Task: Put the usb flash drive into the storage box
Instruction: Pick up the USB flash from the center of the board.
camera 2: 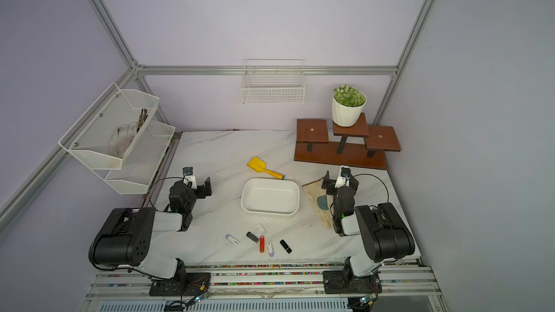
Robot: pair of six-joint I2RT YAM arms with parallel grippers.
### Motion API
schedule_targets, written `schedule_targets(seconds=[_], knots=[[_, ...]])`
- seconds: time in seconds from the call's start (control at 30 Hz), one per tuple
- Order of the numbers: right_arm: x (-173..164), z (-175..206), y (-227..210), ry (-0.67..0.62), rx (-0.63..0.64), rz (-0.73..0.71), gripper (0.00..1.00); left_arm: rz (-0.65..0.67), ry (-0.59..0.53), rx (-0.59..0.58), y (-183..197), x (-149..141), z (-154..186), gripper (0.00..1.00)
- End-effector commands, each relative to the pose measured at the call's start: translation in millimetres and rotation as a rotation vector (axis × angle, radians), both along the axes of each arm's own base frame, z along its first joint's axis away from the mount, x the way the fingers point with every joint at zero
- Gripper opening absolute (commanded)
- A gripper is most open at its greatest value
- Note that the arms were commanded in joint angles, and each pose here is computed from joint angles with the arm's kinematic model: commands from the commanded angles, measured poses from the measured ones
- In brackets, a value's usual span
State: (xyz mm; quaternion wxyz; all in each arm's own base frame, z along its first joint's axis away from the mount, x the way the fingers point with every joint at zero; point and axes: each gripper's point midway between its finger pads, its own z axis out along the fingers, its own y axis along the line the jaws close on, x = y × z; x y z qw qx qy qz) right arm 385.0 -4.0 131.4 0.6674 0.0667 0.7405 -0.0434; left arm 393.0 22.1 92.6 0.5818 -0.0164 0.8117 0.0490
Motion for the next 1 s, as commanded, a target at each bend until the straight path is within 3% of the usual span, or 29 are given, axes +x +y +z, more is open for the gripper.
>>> schedule_targets(seconds=[0.0, 0.97], knots=[[3.1, 3.1, 1.7, -0.012, -0.009, -0.002, 0.99, -0.010, -0.064, 0.014, 0.8, 10.0, 19.2, 1.00], [3.4, 3.5, 1.6, -0.013, -0.008, -0.003, 0.99, 0.015, -0.060, 0.004, 4.7, 11.0, 18.5, 1.00]])
